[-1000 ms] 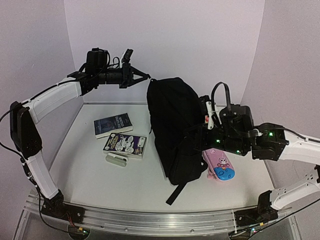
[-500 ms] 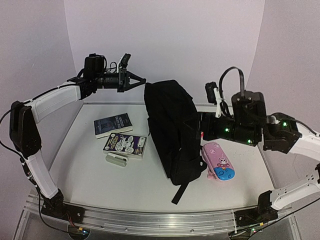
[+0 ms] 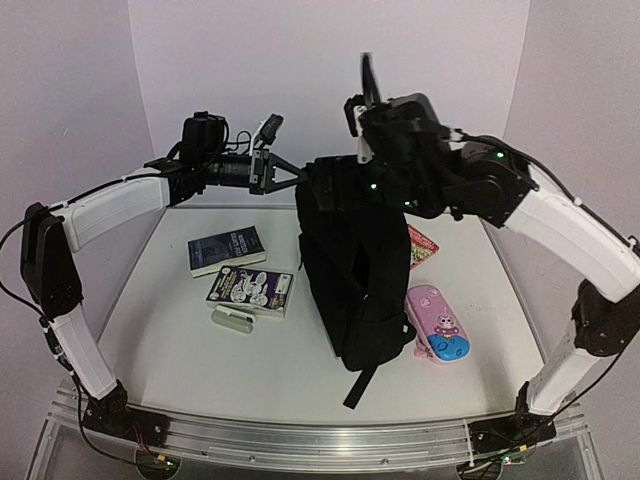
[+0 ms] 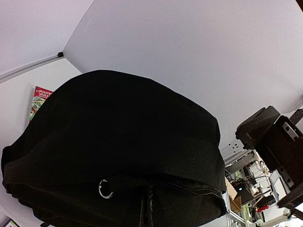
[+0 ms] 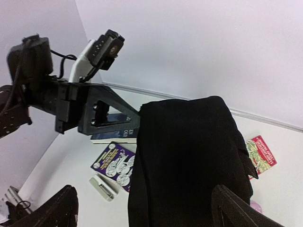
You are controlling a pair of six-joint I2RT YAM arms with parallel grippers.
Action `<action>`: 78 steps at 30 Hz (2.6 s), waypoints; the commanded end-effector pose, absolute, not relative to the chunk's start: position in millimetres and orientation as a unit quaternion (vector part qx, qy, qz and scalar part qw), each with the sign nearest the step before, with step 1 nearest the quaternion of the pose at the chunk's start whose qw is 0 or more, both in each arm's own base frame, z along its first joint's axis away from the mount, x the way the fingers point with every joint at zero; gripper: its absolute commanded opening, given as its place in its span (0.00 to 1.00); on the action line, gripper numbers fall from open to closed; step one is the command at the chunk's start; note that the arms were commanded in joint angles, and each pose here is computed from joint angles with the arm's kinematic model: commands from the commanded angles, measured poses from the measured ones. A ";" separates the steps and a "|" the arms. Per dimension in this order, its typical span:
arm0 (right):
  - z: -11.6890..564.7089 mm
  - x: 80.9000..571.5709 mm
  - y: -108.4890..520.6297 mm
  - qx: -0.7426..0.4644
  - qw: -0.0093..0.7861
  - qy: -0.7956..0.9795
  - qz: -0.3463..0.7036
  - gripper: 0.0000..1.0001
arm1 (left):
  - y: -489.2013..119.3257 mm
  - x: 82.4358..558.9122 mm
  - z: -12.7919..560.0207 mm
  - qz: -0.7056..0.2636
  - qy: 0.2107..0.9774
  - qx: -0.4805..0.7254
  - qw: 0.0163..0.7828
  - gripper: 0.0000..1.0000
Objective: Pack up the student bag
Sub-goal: Unzip the student bag at the center of the board.
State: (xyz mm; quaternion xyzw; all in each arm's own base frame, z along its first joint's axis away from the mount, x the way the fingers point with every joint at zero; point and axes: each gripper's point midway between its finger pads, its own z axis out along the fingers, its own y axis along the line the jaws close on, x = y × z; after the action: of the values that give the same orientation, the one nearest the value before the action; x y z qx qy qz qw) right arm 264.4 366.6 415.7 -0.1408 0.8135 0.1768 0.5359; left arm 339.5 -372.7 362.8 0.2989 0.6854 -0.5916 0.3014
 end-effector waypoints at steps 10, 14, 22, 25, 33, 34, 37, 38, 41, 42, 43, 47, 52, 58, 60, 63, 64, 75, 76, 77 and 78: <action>392.6 322.2 334.5 -0.117 0.558 0.818 -0.074 0.33 | -362.6 329.8 380.7 -0.573 0.683 0.304 0.337 0.00; 397.8 317.6 329.1 -0.108 0.560 0.820 -0.056 0.07 | -344.5 359.8 368.3 -0.552 0.720 0.239 0.346 0.00; 422.8 299.1 304.7 -0.069 0.576 0.814 0.023 0.00 | -319.9 409.9 318.7 -0.548 0.763 0.138 0.313 0.00; 434.7 293.4 296.5 -0.053 0.583 0.809 0.051 0.00 | -321.8 419.2 288.6 -0.545 0.778 0.122 0.288 0.00; 438.9 292.1 276.5 -0.012 0.592 0.804 0.051 0.00 | -318.4 414.6 216.4 -0.532 0.807 0.091 0.238 0.00; 437.4 292.9 275.2 -0.009 0.592 0.805 0.049 0.00 | -317.4 412.6 209.1 -0.532 0.809 0.087 0.235 0.00; 435.1 294.5 274.4 -0.003 0.591 0.805 0.048 0.00 | -312.7 410.0 177.9 -0.516 0.824 0.071 0.222 0.00; 434.8 295.2 274.5 -0.001 0.591 0.805 0.048 0.00 | -311.2 410.9 166.8 -0.508 0.832 0.065 0.216 0.00; 434.1 295.6 276.1 -0.001 0.590 0.806 0.049 0.00 | -307.6 414.3 133.1 -0.483 0.852 0.045 0.196 0.00; 433.6 295.6 276.5 -0.001 0.589 0.806 0.050 0.00 | -306.3 415.8 122.4 -0.476 0.858 0.038 0.190 0.00; 433.3 295.5 276.7 -0.002 0.589 0.807 0.050 0.00 | -305.4 417.0 113.3 -0.471 0.862 0.031 0.185 0.00; 429.9 295.6 277.4 -0.004 0.587 0.808 0.047 0.00 | -310.9 418.0 113.9 -0.486 0.855 0.033 0.179 0.00; 411.6 310.7 273.5 0.009 0.574 0.818 0.033 0.00 | -307.8 423.6 163.3 -0.482 0.842 0.059 0.234 0.24; 380.3 338.8 278.8 0.007 0.552 0.832 0.049 0.00 | -278.9 414.6 230.4 -0.422 0.841 0.079 0.329 0.67; 375.7 348.0 276.9 0.013 0.549 0.834 0.056 0.00 | -265.8 409.9 237.7 -0.396 0.848 0.067 0.346 0.73; 370.8 359.8 271.8 0.023 0.547 0.835 0.059 0.00 | -255.4 396.2 244.5 -0.390 0.851 0.049 0.348 0.77; 369.7 362.2 272.0 0.023 0.546 0.835 0.060 0.00 | -257.6 389.5 252.5 -0.404 0.845 0.048 0.348 0.79; 353.6 373.4 266.9 0.030 0.538 0.841 0.059 0.00 | -338.6 352.4 266.5 -0.445 0.841 0.089 0.295 0.92; 353.1 372.9 266.1 0.030 0.538 0.841 0.058 0.00 | -344.9 352.2 270.2 -0.445 0.840 0.094 0.297 0.93; 351.9 372.2 265.9 0.029 0.537 0.841 0.058 0.00 | -351.4 351.8 272.0 -0.441 0.840 0.099 0.300 0.95; 350.8 371.9 265.7 0.028 0.537 0.841 0.058 0.00 | -356.3 352.1 270.5 -0.434 0.844 0.101 0.300 0.95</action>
State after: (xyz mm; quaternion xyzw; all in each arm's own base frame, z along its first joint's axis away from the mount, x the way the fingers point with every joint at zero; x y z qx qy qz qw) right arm 371.9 265.6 355.5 0.0284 0.8409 0.0528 0.5378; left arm 341.6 -342.0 239.7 0.1013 0.8518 -0.4387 0.2678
